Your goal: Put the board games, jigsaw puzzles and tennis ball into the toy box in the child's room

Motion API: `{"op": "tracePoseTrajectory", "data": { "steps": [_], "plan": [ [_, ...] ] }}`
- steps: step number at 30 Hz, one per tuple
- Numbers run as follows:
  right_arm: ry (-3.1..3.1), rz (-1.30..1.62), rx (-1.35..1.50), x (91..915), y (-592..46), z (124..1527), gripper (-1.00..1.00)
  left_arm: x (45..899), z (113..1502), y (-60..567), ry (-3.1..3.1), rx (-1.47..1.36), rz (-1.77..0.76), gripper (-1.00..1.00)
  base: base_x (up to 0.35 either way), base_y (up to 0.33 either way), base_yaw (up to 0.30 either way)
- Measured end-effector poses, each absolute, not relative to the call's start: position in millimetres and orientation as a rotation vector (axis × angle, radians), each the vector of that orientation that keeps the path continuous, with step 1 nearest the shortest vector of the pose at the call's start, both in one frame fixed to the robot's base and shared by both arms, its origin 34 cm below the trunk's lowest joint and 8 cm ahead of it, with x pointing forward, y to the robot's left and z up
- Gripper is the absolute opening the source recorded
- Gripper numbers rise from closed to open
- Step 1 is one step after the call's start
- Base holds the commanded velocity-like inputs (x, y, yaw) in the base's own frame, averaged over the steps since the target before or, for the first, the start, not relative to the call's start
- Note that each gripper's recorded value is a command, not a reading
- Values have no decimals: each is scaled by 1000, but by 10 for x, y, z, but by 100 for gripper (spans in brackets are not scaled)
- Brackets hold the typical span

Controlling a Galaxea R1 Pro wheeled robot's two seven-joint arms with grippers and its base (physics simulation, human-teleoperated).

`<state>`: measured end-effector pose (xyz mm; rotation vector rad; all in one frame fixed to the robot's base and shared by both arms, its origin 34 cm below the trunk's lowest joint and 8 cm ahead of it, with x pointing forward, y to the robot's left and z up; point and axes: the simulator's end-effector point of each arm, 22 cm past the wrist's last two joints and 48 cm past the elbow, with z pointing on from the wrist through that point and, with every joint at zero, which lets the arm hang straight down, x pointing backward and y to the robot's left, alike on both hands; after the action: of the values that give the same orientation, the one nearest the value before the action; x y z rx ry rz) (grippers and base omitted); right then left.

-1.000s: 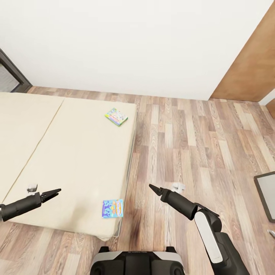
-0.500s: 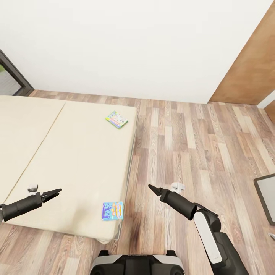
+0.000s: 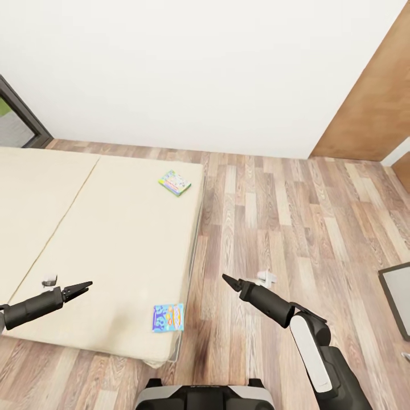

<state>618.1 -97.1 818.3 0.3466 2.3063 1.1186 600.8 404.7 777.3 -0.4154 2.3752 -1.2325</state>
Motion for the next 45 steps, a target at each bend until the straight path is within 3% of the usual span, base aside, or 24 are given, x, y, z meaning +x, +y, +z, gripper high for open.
{"op": "tracePoseTrajectory", "data": {
  "steps": [45],
  "plan": [
    [2237, 1113, 299, 6310, -972, 8575, 100, 6157, 8118, 3973, 2312, -361, -1241, 100, 0, 0, 0]
  ]
}}
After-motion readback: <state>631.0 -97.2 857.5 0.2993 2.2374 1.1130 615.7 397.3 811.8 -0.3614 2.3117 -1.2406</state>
